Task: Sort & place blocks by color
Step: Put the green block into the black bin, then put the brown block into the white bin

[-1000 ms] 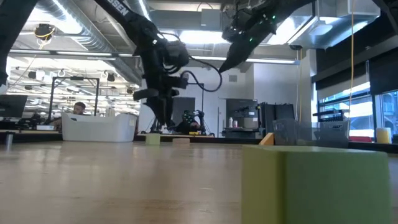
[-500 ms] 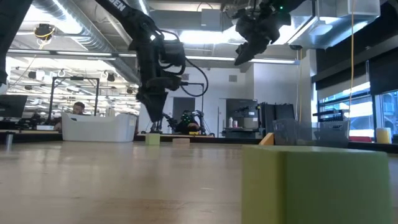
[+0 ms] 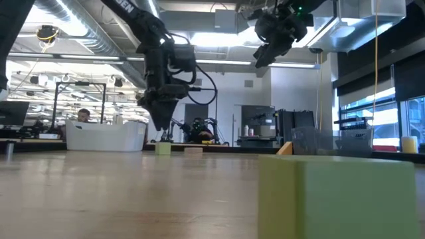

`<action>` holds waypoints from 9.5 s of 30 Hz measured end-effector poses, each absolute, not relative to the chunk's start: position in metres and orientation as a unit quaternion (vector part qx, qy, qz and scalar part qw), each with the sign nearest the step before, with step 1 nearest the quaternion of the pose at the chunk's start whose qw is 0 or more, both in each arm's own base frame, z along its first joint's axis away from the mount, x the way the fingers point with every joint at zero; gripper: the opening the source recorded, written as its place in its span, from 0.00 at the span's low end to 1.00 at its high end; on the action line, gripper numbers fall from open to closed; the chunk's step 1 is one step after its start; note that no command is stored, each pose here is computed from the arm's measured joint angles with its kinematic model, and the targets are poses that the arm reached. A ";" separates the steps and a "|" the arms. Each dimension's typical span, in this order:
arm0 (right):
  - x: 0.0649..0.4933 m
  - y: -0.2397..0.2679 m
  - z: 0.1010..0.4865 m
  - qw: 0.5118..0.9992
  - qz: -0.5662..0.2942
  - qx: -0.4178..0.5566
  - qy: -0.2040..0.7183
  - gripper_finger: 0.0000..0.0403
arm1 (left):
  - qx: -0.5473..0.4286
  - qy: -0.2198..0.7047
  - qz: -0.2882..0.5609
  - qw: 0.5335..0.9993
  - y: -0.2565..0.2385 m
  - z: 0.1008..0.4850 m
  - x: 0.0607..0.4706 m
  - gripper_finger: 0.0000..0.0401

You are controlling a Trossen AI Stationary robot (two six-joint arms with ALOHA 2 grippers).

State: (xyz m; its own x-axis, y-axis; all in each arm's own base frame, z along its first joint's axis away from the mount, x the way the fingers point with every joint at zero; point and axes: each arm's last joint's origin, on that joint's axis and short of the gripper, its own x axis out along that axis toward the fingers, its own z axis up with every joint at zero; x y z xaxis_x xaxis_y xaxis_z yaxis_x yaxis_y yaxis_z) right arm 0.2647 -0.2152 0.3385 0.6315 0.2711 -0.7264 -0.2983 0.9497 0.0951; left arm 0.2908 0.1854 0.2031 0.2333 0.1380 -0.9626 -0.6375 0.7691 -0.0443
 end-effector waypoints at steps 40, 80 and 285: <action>0.266 -0.216 0.339 0.905 0.155 -0.023 0.395 0.41 | -0.220 0.560 0.248 0.759 0.192 0.197 0.293 0.65; 0.266 -0.217 0.339 0.905 0.154 -0.024 0.395 0.41 | -0.154 0.638 0.207 0.726 0.185 0.142 0.312 0.43; 0.214 -0.248 0.261 0.772 -0.347 0.237 0.478 0.46 | -0.199 0.353 0.198 0.892 0.242 0.249 0.275 0.48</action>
